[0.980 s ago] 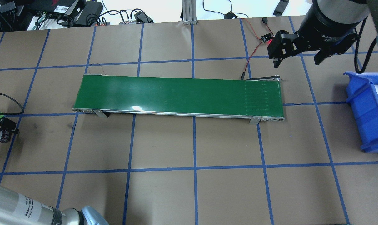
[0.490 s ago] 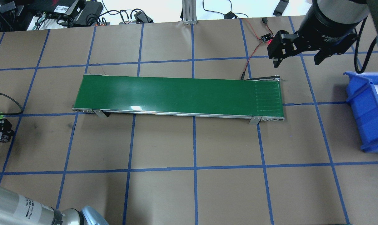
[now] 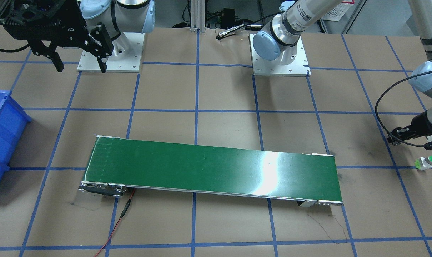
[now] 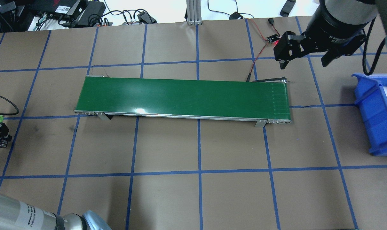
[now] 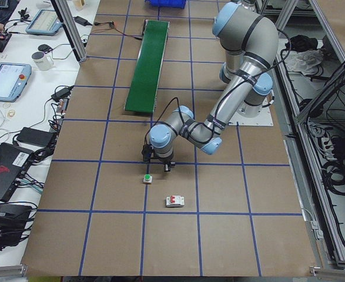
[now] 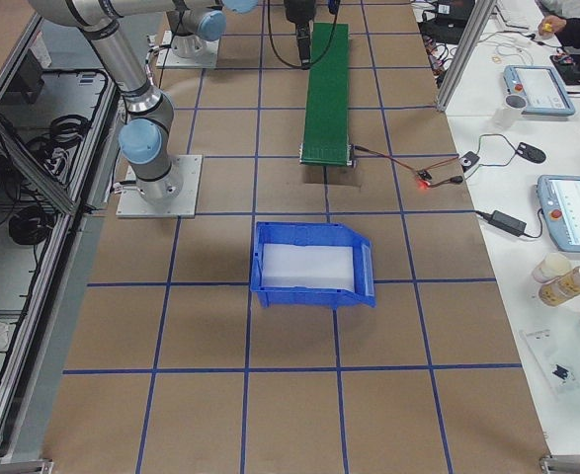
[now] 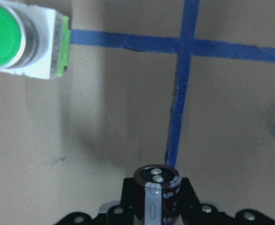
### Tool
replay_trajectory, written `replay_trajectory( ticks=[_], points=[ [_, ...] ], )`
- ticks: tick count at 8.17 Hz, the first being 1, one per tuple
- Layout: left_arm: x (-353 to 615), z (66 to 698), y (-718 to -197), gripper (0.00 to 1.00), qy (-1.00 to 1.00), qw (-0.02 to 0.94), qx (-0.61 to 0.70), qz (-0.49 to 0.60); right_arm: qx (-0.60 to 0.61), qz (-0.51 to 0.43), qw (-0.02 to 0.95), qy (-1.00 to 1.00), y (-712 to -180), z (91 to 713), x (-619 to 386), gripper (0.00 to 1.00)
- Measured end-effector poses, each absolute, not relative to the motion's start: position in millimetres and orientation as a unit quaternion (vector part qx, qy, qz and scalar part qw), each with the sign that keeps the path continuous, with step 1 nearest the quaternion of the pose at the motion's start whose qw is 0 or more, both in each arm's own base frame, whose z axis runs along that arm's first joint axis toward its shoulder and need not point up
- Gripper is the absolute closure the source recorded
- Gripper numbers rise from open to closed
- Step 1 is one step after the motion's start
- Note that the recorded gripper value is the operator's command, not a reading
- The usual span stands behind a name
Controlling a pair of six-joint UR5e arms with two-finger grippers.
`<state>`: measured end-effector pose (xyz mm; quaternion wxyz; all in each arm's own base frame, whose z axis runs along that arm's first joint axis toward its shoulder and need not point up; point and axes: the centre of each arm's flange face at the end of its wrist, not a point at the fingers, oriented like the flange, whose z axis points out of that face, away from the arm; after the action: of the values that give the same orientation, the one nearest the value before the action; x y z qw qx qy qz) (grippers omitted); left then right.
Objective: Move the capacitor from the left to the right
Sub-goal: 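Lift the capacitor with the left gripper and carry it over the belt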
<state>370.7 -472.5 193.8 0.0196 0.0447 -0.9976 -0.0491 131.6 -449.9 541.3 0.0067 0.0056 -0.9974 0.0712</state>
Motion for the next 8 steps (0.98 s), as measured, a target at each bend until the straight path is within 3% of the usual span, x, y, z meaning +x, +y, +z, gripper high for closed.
replay_trajectory(
  ticks=[3,6,8],
  points=[
    [341.3,252.6,-480.2,1.0,-0.997,0.029,0.042,-0.055,0.006,0.071,0.007,-0.997,-449.9,541.1,131.6,0.0],
    [208.9,315.6,-562.4,1.0,-0.999,-0.001,0.004,-0.033,0.005,0.071,0.007,-0.997,-449.9,541.1,131.4,0.0],
    [117.7,321.3,-595.7,1.0,-1.0,-0.006,0.002,-0.028,0.006,0.071,0.007,-0.997,-449.9,541.0,131.5,0.0]
  ],
)
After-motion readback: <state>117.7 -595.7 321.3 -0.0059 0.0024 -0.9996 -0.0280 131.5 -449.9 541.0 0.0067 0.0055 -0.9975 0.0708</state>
